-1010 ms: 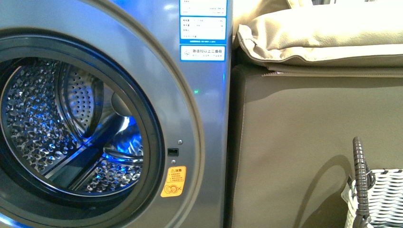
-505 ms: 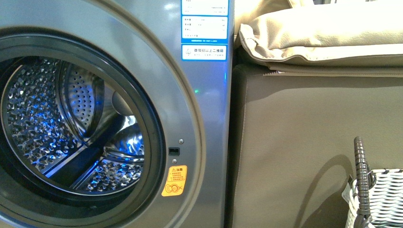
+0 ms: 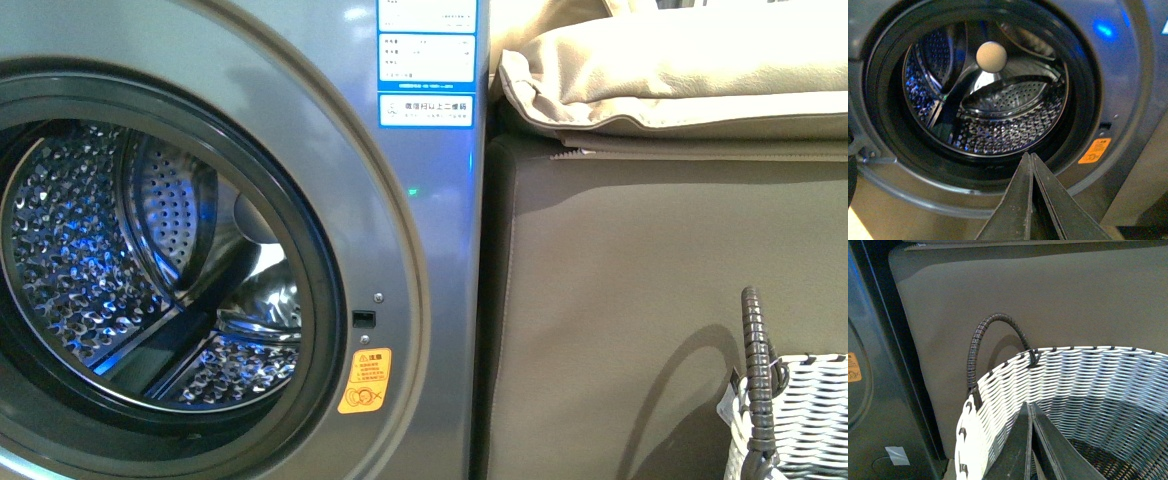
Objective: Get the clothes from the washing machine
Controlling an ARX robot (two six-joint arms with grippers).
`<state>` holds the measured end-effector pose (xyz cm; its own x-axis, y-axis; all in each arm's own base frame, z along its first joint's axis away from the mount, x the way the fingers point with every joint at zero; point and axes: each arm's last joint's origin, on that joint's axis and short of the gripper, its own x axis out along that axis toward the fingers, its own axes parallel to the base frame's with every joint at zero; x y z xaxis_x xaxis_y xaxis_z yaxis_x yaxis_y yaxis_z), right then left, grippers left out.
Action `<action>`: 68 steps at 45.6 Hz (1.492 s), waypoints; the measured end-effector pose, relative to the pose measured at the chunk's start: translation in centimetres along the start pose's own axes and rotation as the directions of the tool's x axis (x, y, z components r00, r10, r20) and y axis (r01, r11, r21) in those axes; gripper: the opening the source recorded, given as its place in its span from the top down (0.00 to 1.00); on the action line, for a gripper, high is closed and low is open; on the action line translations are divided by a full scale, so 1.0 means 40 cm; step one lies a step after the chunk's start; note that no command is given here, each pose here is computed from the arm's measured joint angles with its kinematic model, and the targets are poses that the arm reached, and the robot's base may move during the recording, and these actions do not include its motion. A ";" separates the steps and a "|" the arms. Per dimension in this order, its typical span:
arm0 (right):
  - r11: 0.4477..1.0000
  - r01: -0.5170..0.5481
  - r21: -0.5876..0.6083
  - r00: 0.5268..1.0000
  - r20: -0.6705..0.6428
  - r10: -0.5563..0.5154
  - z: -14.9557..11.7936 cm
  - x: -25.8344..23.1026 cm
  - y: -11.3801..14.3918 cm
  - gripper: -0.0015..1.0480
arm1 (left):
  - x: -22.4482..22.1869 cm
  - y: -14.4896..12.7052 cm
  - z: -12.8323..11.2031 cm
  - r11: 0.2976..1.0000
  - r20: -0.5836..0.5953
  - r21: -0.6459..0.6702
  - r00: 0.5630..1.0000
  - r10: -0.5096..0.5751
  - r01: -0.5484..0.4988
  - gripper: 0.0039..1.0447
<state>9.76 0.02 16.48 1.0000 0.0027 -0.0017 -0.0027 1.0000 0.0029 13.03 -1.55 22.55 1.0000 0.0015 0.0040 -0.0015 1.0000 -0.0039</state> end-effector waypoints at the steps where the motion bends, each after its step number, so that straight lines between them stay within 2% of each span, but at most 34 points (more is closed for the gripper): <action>1: 1.000 0.000 0.000 1.000 0.000 0.000 0.000 0.000 0.000 0.98 | -0.002 0.002 -0.009 1.000 -0.005 0.000 1.000 0.004 -0.004 0.97; 12: 1.000 0.000 0.000 1.000 0.000 0.000 0.000 0.000 0.000 0.98 | -0.020 0.019 -0.061 0.999 -0.012 0.001 0.999 -0.033 0.033 0.97; 17: 1.000 0.000 0.000 1.000 0.000 0.000 0.000 0.000 0.000 0.98 | -0.029 0.039 -0.074 1.000 0.000 0.001 1.000 0.003 -0.003 0.97; 38: 1.000 0.000 0.000 1.000 0.000 0.000 0.000 0.000 0.000 0.98 | -0.058 0.039 -0.121 1.000 -0.001 0.001 1.000 -0.003 0.003 0.97; 42: 1.000 0.000 0.000 1.000 0.000 0.000 0.000 0.000 0.000 0.98 | -0.079 0.039 -0.152 1.000 -0.026 -0.001 1.000 -0.006 0.006 0.97; 45: 1.000 -0.001 0.000 1.000 0.000 0.001 0.000 0.000 0.000 0.98 | -0.083 0.039 -0.147 1.000 0.001 0.001 1.000 -0.002 0.002 0.97; 68: 1.000 0.000 0.000 1.000 0.000 0.000 0.000 0.000 0.000 0.98 | -0.083 0.039 -0.147 1.000 0.001 0.001 1.000 -0.002 0.002 0.97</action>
<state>9.76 0.02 16.48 1.0000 0.0027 -0.0017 -0.0027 1.0000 0.0029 9.74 -0.01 16.64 1.0000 -0.0004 0.0051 0.0004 1.0000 -0.0032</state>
